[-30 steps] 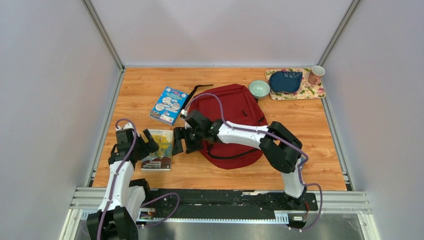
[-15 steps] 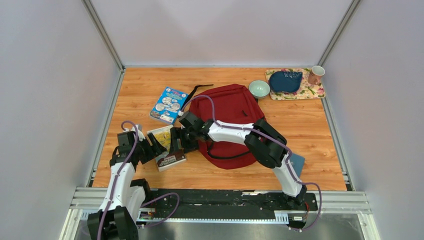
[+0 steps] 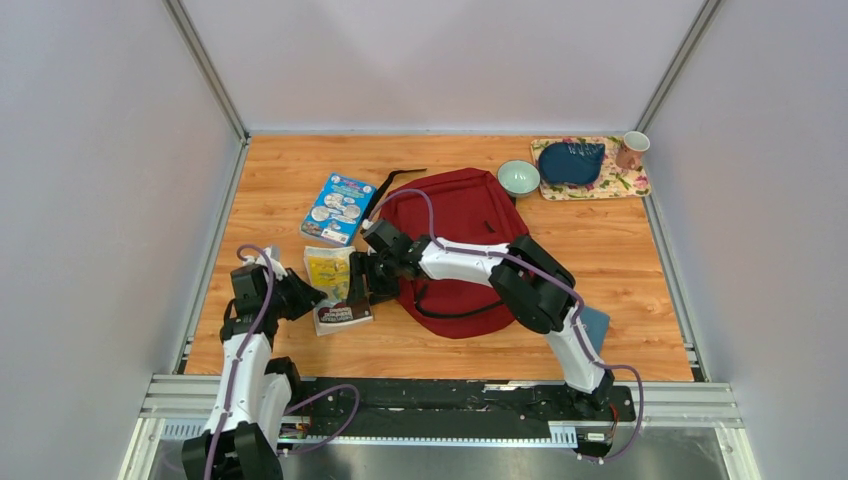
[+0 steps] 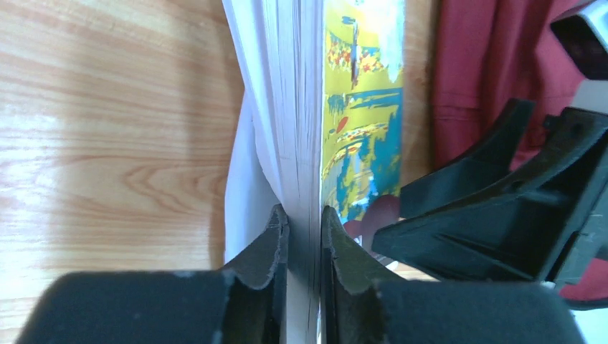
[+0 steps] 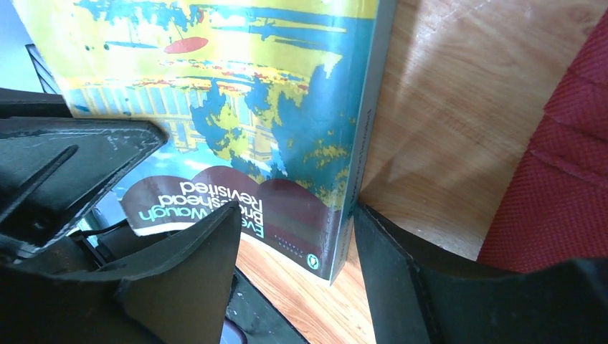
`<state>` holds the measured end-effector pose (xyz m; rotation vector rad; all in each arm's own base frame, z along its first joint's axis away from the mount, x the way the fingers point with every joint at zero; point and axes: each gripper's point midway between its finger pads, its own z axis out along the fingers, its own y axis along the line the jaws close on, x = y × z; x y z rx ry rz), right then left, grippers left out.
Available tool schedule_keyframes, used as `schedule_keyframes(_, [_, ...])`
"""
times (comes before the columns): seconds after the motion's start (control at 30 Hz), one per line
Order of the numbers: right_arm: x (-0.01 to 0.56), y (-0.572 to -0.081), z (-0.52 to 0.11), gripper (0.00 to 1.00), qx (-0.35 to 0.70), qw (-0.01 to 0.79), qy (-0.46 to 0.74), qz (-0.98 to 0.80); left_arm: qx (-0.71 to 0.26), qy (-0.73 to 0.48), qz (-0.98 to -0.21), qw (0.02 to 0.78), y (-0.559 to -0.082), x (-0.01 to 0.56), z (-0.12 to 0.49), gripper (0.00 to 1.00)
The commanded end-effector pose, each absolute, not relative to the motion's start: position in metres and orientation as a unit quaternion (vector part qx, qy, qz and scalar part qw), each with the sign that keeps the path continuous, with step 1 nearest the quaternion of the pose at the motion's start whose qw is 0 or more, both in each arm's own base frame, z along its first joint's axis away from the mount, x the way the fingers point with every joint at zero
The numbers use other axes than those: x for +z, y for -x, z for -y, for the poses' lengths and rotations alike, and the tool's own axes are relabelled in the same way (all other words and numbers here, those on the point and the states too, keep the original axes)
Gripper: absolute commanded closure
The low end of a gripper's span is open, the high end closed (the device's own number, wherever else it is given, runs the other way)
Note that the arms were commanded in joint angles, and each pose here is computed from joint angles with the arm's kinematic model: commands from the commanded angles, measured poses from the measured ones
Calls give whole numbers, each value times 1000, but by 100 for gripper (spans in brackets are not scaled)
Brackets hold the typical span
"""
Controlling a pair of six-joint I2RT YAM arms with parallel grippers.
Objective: Pack the student bag
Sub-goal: Pick up the book from the center of the board.
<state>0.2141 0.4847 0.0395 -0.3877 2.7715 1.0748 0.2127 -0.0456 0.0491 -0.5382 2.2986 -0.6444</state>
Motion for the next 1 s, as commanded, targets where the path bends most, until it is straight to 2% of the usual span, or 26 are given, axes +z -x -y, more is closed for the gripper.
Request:
schedule_keyframes(0.0, [39,-209,-496,35,375,84,140,-913,-320,177,-867,339,-214,75,70,93])
schedule_keyframes(0.03, [39,-210,-493,34,373,86,140,-913,-315,176,-868,343,-215,78,69,100])
schedule_keyframes(0.2, [78,-223,-481,25,386,135,152,-900,-288,162,-868,370,-220,92,60,100])
schedule_keyframes(0.33, [109,-233,-462,22,385,183,154,-891,-300,136,-846,420,-231,127,62,100])
schedule_keyframes(0.47, [153,-237,-440,20,397,230,149,-876,-338,110,-814,459,-238,167,72,100])
schedule_keyframes(0.63, [177,-239,-409,16,414,252,135,-864,-400,58,-770,495,-240,221,91,100])
schedule_keyframes(0.87, [230,-238,-374,14,492,277,119,-817,-506,-16,-692,515,-230,284,117,100])
schedule_keyframes(0.97, [247,-233,-364,13,500,296,128,-804,-545,-17,-674,499,-223,291,124,100])
